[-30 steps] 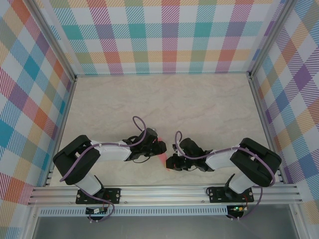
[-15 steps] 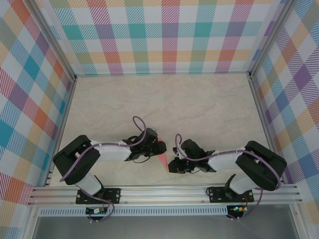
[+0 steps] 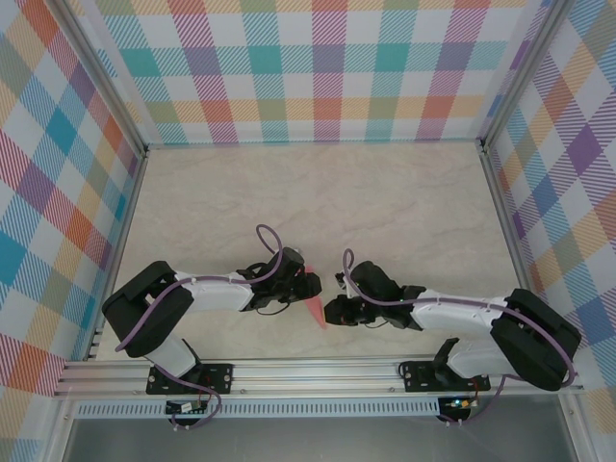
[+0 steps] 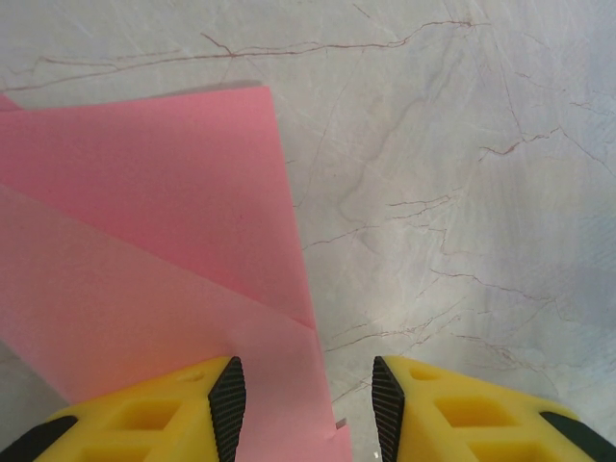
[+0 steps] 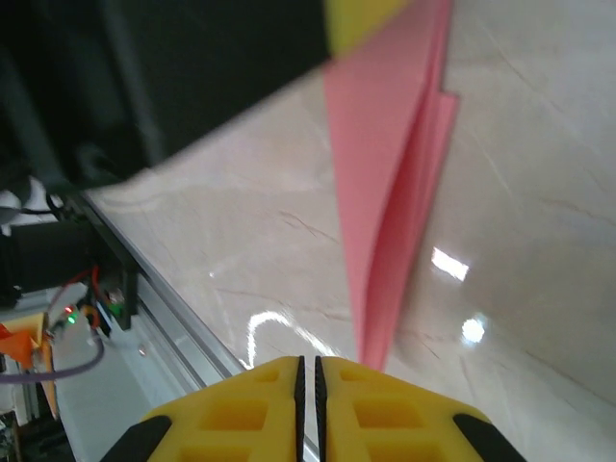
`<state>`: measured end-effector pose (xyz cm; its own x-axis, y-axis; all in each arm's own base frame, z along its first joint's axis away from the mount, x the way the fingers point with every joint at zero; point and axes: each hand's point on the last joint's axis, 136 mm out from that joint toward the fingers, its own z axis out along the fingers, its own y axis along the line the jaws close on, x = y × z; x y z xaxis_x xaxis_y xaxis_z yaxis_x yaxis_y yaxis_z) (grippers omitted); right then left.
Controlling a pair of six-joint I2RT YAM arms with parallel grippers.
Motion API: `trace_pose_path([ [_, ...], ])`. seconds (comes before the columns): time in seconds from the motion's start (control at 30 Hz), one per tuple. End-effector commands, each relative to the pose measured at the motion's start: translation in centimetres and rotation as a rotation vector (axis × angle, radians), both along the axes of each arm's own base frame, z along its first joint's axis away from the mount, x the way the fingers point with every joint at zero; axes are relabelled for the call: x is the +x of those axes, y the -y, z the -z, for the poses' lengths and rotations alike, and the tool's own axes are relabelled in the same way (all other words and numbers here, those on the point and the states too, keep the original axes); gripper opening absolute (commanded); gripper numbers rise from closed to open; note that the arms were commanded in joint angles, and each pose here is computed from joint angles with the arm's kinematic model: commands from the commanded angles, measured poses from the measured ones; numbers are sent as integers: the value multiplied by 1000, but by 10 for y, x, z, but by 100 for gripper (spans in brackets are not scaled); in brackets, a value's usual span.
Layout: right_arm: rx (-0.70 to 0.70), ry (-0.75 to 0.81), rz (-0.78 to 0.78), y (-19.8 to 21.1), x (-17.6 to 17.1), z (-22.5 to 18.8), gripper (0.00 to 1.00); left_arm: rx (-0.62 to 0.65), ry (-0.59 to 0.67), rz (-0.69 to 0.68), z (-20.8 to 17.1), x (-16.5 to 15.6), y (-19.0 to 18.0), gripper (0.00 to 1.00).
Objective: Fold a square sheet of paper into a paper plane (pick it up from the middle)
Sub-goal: Fold the wing for the fifth time at the center of the table.
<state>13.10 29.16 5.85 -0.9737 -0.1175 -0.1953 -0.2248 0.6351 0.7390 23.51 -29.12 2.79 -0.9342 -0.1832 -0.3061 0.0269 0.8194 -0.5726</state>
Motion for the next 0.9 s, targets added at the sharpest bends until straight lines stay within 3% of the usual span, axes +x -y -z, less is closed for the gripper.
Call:
trace_pose_path([
  [0.0,47,16,52,-15,16,-9,14,85,-41,-17,13,-6,-15,43],
  [0.3,22,-13,93,-20,25,3,20,86,-44,-7,12,-6,-13,43],
  [0.87,42,-65,106,-39,34,15,18,96,-47,-10,14,-8,-17,43],
])
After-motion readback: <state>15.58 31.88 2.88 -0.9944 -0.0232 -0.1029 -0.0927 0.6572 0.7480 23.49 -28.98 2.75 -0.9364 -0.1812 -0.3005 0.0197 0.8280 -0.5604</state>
